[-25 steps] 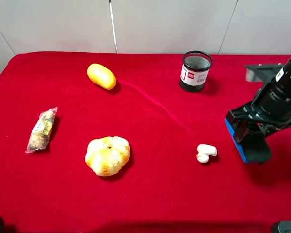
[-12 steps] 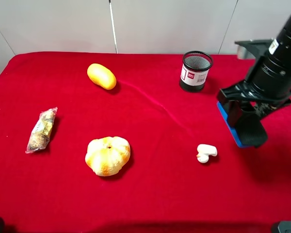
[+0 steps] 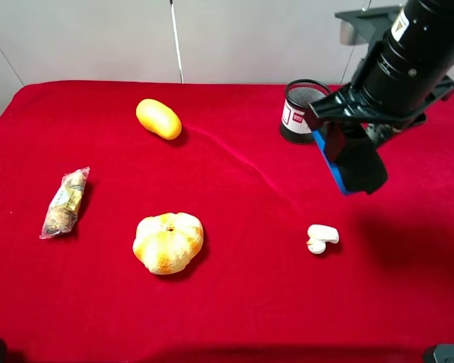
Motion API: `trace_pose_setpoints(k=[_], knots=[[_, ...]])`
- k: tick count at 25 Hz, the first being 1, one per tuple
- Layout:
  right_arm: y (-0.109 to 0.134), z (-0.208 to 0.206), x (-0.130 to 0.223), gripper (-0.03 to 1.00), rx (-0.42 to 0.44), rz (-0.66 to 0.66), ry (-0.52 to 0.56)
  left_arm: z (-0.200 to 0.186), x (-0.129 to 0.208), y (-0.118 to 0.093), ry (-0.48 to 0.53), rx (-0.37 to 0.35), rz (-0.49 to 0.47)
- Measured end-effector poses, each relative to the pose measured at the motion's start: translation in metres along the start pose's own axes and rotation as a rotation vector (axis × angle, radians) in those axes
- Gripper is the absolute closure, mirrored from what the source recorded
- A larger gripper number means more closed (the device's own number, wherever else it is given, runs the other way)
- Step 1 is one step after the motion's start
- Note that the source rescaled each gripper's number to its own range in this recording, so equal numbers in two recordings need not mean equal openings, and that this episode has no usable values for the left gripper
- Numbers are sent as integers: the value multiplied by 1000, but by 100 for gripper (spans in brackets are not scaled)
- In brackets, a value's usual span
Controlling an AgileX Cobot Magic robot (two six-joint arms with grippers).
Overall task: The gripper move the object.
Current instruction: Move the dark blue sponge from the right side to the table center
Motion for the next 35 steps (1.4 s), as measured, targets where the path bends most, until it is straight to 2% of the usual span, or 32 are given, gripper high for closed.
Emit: trace_pose_setpoints(k=[11, 27, 35], knots=[[48, 8, -22, 96, 34, -120, 57, 0, 0, 0, 0, 0, 0], [124, 42, -56, 96, 48, -305, 50, 0, 0, 0, 0, 0, 0], [136, 72, -67, 96, 60, -415, 89, 0, 0, 0, 0, 0, 0]])
Point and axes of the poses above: a point on each arm's last joint axis where the gripper is mounted, z pointing out along that axis toward the gripper, y along the wrist's bending axis when the last joint is at zero, x = y × z, the point moved 4 cm from there along z, pointing out along that axis toward the gripper, and after that the axes turned 6 degrees about z, right-handed, at the moved point
